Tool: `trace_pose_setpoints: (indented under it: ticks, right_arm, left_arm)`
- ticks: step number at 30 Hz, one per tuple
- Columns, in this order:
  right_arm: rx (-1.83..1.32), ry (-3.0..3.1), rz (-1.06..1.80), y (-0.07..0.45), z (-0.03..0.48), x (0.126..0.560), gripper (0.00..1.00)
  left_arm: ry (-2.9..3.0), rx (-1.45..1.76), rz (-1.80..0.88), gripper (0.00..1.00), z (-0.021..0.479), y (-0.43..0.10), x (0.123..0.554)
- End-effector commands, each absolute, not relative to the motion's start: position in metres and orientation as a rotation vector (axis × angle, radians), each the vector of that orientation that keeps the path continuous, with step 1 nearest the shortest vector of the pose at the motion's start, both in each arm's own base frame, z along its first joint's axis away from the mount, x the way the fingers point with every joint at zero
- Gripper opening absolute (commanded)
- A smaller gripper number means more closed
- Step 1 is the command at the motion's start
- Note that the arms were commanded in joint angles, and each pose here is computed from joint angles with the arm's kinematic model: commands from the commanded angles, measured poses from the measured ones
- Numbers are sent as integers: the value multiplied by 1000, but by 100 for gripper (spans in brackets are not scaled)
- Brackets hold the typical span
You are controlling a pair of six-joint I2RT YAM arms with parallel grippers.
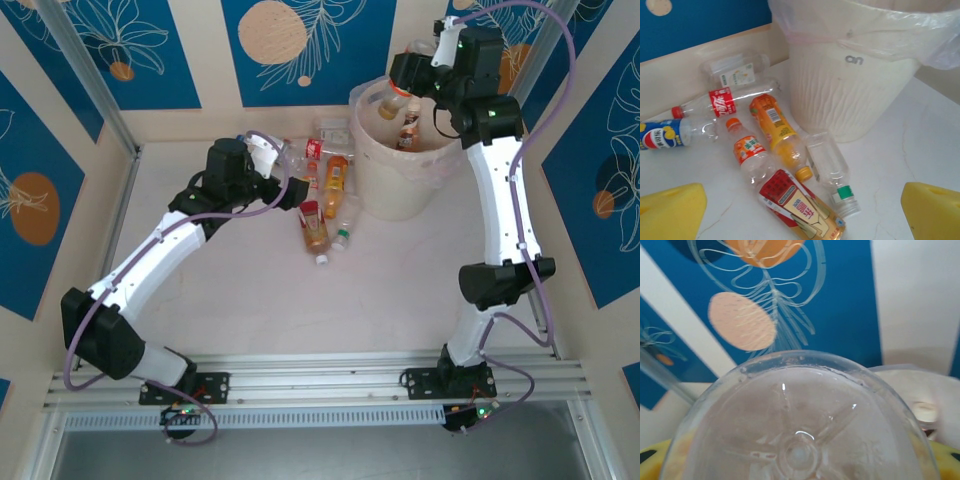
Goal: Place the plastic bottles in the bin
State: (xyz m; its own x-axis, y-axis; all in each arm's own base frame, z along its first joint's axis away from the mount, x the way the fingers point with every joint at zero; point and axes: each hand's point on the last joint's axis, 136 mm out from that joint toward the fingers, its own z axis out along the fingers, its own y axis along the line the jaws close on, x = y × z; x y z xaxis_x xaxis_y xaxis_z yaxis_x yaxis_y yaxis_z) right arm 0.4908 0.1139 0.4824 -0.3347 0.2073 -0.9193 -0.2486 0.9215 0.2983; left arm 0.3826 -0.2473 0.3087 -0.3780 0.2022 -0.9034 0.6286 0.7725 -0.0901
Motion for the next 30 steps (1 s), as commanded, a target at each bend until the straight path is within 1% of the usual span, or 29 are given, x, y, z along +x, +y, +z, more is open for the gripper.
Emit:
trace_pose_setpoints:
  ticks: [1,10,16,22,30]
  right_arm:
    - [-34,1855,291,96,472,504,52]
    - [-75,1965,91,82,414,538,52]
    - [-107,2060,-62,67,373,553,53]
    - [-120,2173,-103,60,327,559,56]
    - [-98,2257,-106,48,293,569,61]
  left_arm:
    - [1943,575,-476,100,310,-242,387]
    - [1982,472,-419,100,303,-226,399]
    - [2004,407,-420,100,297,-219,403]
    - [2039,365,-376,100,290,-210,408]
    - [2045,329,-369,100,290,-202,409]
